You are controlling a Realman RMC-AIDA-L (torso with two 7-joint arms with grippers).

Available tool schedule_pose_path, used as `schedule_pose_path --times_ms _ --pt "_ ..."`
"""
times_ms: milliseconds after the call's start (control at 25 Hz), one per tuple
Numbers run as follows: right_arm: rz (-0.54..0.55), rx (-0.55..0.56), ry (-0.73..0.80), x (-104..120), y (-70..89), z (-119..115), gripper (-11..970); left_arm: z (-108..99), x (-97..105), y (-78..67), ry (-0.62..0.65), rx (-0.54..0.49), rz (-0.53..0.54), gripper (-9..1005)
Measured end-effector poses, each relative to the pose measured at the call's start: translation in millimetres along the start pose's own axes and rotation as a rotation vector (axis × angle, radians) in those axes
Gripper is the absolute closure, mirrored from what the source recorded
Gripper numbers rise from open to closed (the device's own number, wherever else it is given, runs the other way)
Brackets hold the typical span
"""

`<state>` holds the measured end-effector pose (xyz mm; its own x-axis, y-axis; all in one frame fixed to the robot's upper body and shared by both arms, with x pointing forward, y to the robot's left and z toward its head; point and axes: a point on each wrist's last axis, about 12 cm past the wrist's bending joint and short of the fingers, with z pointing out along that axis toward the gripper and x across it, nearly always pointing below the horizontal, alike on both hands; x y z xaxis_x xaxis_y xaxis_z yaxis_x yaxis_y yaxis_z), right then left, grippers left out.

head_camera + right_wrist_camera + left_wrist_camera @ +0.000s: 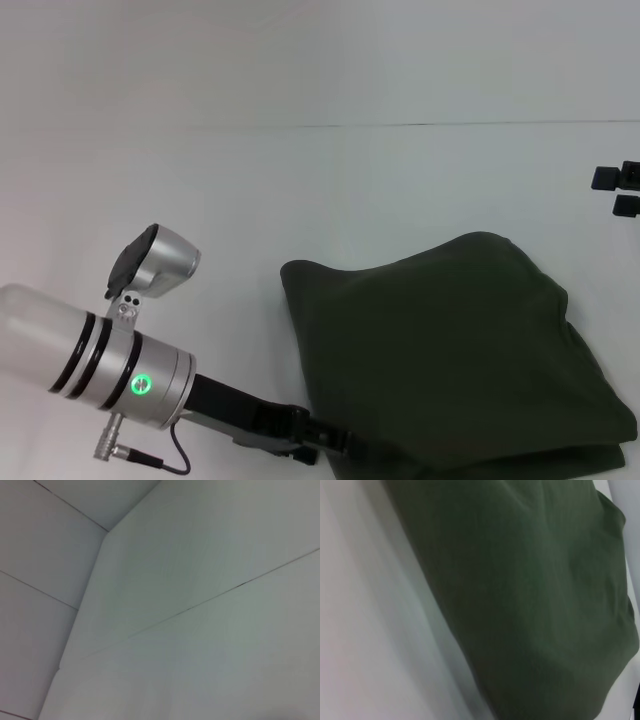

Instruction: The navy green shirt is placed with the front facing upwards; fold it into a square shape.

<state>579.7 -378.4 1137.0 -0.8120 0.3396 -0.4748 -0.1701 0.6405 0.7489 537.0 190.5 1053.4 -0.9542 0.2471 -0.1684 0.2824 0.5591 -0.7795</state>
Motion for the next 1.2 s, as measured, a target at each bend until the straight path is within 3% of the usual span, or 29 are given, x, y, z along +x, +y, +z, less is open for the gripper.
schedule_pose_path --times_ms 280,480,920,1120,1200 --pt "0.004 -0.004 0.002 1.4 -0.4 -0.8 161 2.5 -2.3 -0.5 0.008 -0.021 0.005 93" --pt "0.004 -0.005 -0.001 1.1 -0.3 -1.2 161 4.8 -3.1 -1.1 0.022 -0.037 0.025 257" --pt "0.016 -0.025 -0.016 1.3 -0.2 -5.6 161 8.5 -5.0 -4.3 0.047 -0.054 0.055 503" --pt "0.015 -0.026 -0.014 1.3 0.0 -5.3 161 7.4 -7.1 -5.9 0.033 -0.041 0.055 747" --pt "0.014 -0.026 -0.012 1.5 0.2 -4.8 161 7.2 -7.8 -7.0 0.029 -0.033 0.056 774"
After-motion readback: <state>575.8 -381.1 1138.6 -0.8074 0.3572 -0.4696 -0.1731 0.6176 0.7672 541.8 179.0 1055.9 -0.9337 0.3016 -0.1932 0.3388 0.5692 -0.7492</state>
